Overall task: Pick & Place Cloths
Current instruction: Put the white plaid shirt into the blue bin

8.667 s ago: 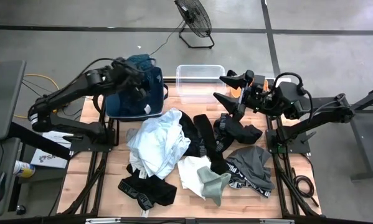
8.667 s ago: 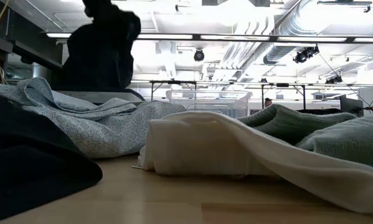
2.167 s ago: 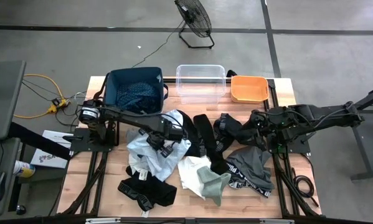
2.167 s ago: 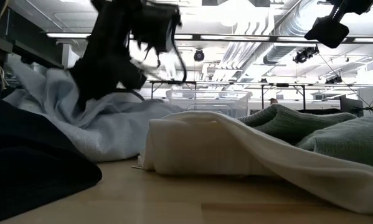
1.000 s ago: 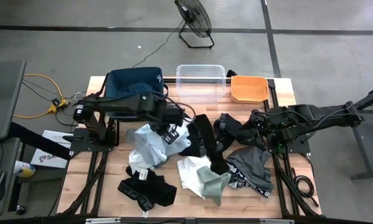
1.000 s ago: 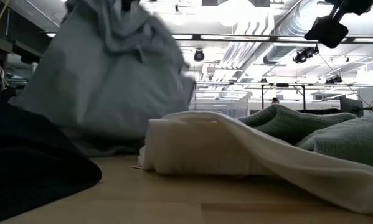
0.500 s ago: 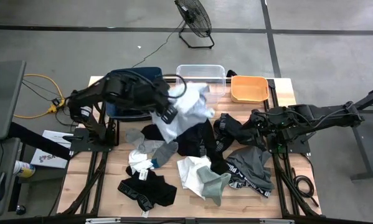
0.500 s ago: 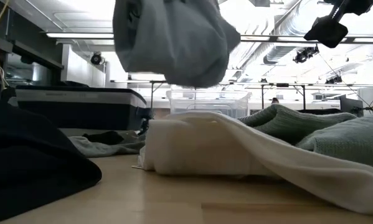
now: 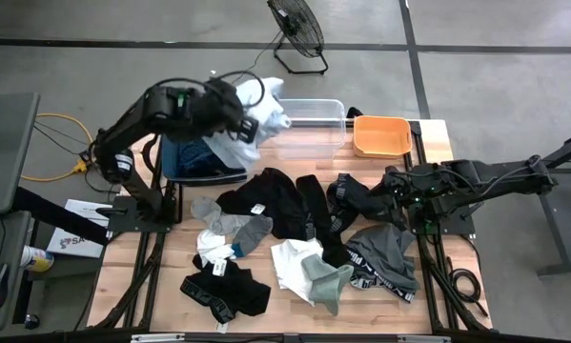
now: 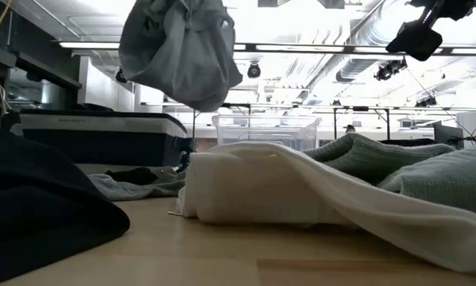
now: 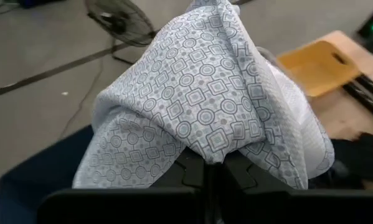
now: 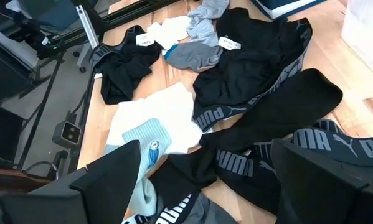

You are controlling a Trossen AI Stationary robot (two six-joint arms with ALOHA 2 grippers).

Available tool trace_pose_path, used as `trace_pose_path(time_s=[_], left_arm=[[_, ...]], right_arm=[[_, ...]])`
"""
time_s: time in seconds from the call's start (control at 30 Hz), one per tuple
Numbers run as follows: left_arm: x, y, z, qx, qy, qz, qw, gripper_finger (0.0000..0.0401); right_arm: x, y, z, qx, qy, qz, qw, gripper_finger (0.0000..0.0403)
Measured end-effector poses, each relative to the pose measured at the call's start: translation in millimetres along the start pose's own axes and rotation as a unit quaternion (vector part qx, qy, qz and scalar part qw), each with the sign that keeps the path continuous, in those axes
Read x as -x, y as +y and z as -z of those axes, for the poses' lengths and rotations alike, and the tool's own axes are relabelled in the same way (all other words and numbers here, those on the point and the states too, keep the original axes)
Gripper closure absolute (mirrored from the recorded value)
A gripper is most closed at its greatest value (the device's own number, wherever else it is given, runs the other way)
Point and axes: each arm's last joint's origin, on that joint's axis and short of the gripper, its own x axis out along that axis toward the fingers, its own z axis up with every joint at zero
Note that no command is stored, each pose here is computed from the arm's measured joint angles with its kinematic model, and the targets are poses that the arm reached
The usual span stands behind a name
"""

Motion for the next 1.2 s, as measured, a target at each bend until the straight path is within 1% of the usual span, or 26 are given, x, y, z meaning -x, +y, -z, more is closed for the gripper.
trace_pose_path(time_s=[0.13, 0.27, 0.53, 0.73, 0.87, 1.07, 1.2], left_arm=[[-15.5, 11.9, -8.8, -0.001, 0.007, -0.029, 1.000, 0.0394], [-38.6, 21.4, -9.3, -0.007, 0.044, -0.056, 0.997, 0.0394], [-87.0, 38.3, 6.0, -0.050, 0.131, -0.115, 0.984, 0.0394], [-104.9, 59.1, 18.8, -0.045, 0.168, -0.159, 0.972, 0.0394], [-104.3, 78.6, 21.5, -0.016, 0.173, -0.183, 0.968, 0.0394], [-74.0, 105.1, 17.2, 0.038, 0.133, -0.192, 0.972, 0.0394], [-52.5, 114.5, 17.9, 0.063, 0.109, -0.183, 0.975, 0.0394]], right_arm=[[0.0, 0.0, 0.0, 0.001, 0.000, 0.000, 1.000, 0.0053], [0.0, -0.7, -0.3, 0.001, -0.006, 0.012, 1.000, 0.0053], [0.1, -1.3, -0.6, -0.001, -0.011, 0.022, 1.000, 0.0053], [0.1, -1.4, -0.7, -0.011, -0.012, 0.024, 1.000, 0.0053], [0.1, -1.5, -0.7, -0.013, -0.012, 0.024, 1.000, 0.0053], [0.1, -2.7, -1.2, -0.024, -0.022, 0.045, 0.998, 0.0053], [0.2, -2.8, -1.3, -0.025, -0.024, 0.047, 0.998, 0.0053]])
